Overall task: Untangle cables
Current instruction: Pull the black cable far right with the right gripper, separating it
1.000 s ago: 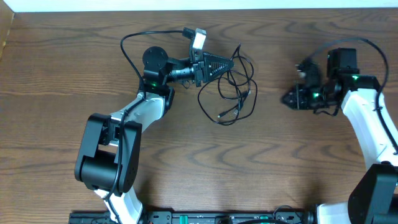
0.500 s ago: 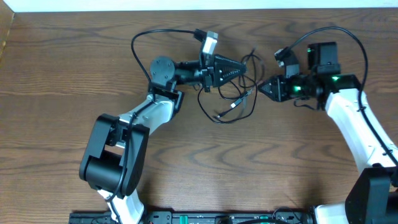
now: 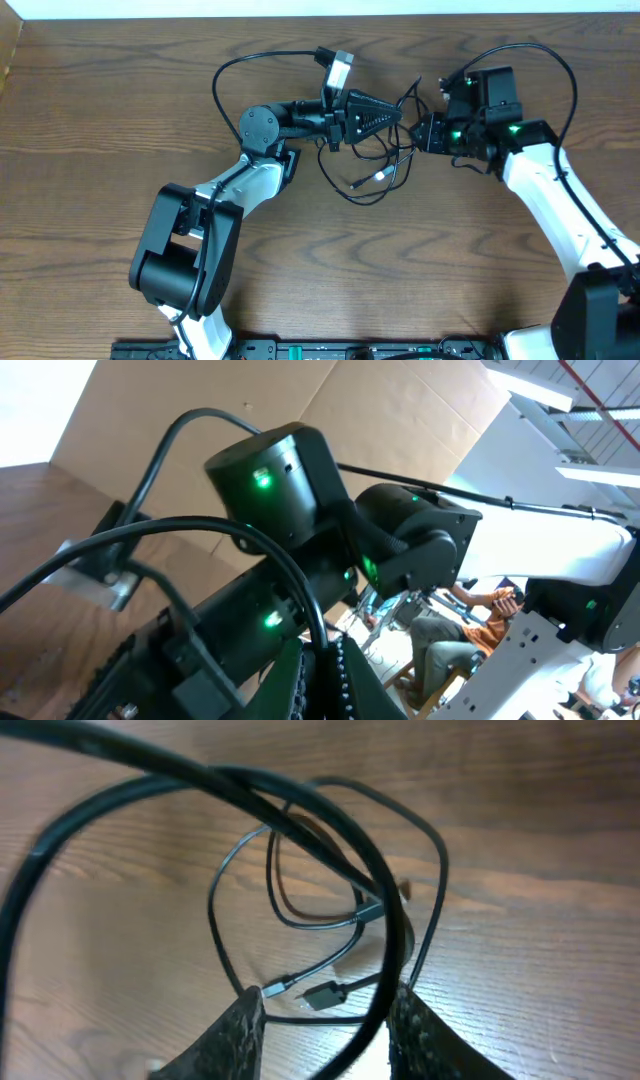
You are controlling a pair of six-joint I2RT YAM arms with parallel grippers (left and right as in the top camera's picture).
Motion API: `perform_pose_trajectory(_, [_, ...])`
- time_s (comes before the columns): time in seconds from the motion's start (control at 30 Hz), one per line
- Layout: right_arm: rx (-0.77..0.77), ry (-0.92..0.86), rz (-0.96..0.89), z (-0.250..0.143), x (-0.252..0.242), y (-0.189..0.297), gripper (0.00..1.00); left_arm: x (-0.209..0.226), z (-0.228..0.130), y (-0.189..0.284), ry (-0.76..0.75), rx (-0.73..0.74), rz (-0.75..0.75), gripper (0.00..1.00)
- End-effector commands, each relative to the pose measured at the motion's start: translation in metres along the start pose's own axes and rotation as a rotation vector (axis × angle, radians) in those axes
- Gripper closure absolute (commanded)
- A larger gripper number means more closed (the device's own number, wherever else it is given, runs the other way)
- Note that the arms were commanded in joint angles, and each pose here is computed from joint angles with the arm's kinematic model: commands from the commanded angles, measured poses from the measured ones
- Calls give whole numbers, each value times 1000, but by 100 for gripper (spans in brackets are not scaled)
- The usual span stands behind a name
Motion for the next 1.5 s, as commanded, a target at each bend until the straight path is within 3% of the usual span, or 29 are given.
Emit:
perform_pose_trajectory(0.0, [23, -26, -43, -7, -2, -13, 70, -5, 3, -1, 0, 3, -14, 92])
perform_pose_trajectory(0.03, [27, -32, -54, -8, -4, -16, 99, -5, 3, 0, -2, 3, -14, 92])
perform_pose_trajectory(0.13, [12, -101, -162, -9, -17, -19, 99, -6, 4, -1, -5, 2, -15, 92])
perform_pose_trajectory(0.33, [-95, -282, -580, -13, -68, -1, 99, -5, 5, 4, -38, 11, -12, 92])
perform_pose_trajectory(0.7, [-86, -512, -811, -6, -149, 47, 99, 9, 16, 46, -74, 18, 71, 92])
perform_pose_trajectory(0.9, [-74, -538, -830, -3, -168, 60, 99, 16, 24, 77, -79, 16, 131, 92])
perform_pose_trajectory(1.1, [-91, -555, -808, 0, -167, 58, 99, 15, 23, 79, -76, 32, 124, 92])
perform_pose_trajectory(1.3, [-2, -326, -448, 12, -135, 46, 99, 12, 18, 79, -80, 86, 90, 92])
perform_pose_trajectory(1.47, [-82, -288, -380, 14, -114, 75, 99, 12, 15, 79, -91, 109, 76, 92])
Point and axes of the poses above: each gripper's point midway between its finger pads, its own y axis back along the fingers, its own x axis along the line the jaws close on, z = x × y, the point moved 8 cm from there along y, back along the fingers, and after that the axes turned 12 degrees about -y, right-handed, at the moved point
